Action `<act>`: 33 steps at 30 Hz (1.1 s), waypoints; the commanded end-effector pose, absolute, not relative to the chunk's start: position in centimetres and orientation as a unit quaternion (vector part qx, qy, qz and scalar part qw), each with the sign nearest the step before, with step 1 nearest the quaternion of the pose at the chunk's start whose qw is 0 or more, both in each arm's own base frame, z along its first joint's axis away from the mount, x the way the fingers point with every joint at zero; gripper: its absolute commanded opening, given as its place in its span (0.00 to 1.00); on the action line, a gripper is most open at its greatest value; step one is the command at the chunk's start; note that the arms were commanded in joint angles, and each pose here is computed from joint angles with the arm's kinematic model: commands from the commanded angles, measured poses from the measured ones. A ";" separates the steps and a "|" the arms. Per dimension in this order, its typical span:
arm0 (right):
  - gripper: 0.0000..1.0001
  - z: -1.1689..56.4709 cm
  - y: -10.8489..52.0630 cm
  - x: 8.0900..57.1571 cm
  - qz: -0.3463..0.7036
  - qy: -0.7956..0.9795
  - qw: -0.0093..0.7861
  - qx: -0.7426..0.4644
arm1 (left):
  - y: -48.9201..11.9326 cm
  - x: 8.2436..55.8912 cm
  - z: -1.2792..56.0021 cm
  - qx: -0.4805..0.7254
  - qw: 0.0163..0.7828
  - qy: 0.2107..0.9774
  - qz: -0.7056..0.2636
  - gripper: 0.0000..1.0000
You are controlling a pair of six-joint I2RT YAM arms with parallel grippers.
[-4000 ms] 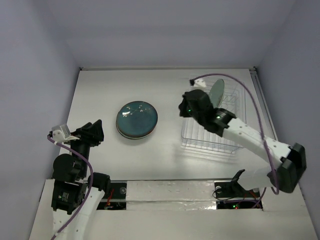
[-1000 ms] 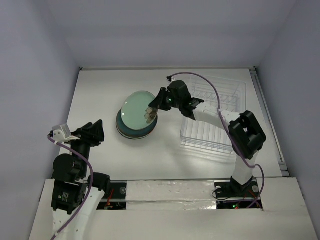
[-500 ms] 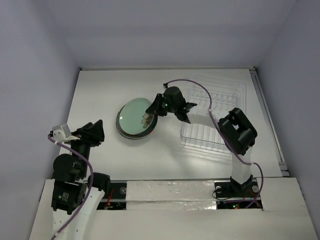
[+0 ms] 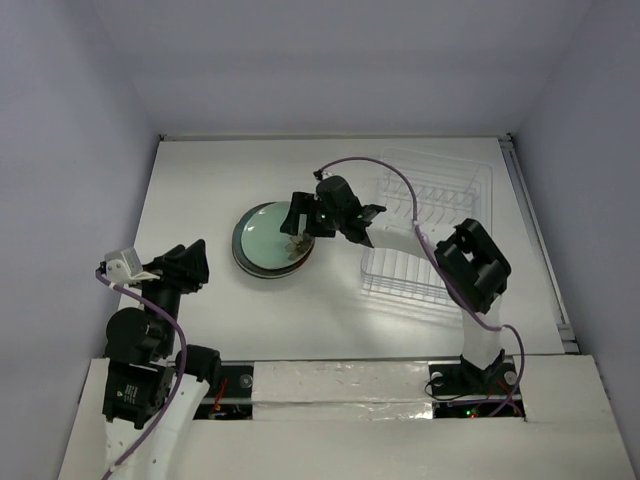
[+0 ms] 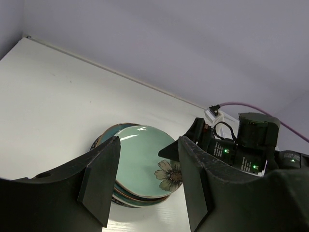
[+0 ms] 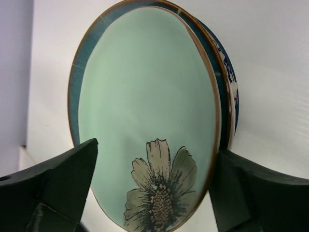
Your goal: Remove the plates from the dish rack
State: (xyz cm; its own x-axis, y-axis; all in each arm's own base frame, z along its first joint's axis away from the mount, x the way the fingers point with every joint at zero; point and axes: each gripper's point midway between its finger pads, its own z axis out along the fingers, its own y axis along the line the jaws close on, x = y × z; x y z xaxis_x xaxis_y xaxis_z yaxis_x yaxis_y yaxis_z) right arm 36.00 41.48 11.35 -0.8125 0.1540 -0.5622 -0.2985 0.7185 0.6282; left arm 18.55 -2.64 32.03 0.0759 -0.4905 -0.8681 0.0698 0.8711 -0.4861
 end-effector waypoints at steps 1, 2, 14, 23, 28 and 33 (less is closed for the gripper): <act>0.93 12.4 40.5 36.4 0.304 0.886 0.340 -0.080 | -2.6 18.5 33.2 -0.160 0.730 0.633 -0.203 0.48; 0.95 12.4 40.9 36.2 0.297 0.886 0.343 -0.095 | -2.6 18.5 33.3 -0.159 0.731 0.632 -0.203 0.48; 1.00 14.6 35.7 37.9 0.096 0.896 0.422 -0.102 | -2.7 18.5 33.2 -0.159 0.729 0.633 -0.204 0.53; 0.86 26.0 32.7 36.7 0.146 0.837 0.522 -0.070 | -2.5 18.4 33.2 -0.161 0.731 0.632 -0.201 0.62; 0.00 35.0 26.2 34.1 0.161 0.769 0.619 0.001 | -3.0 18.7 33.1 -0.149 0.727 0.639 -0.204 0.76; 0.00 42.5 16.1 28.1 0.185 0.678 0.707 0.081 | -3.3 18.5 33.4 -0.140 0.729 0.636 -0.210 0.85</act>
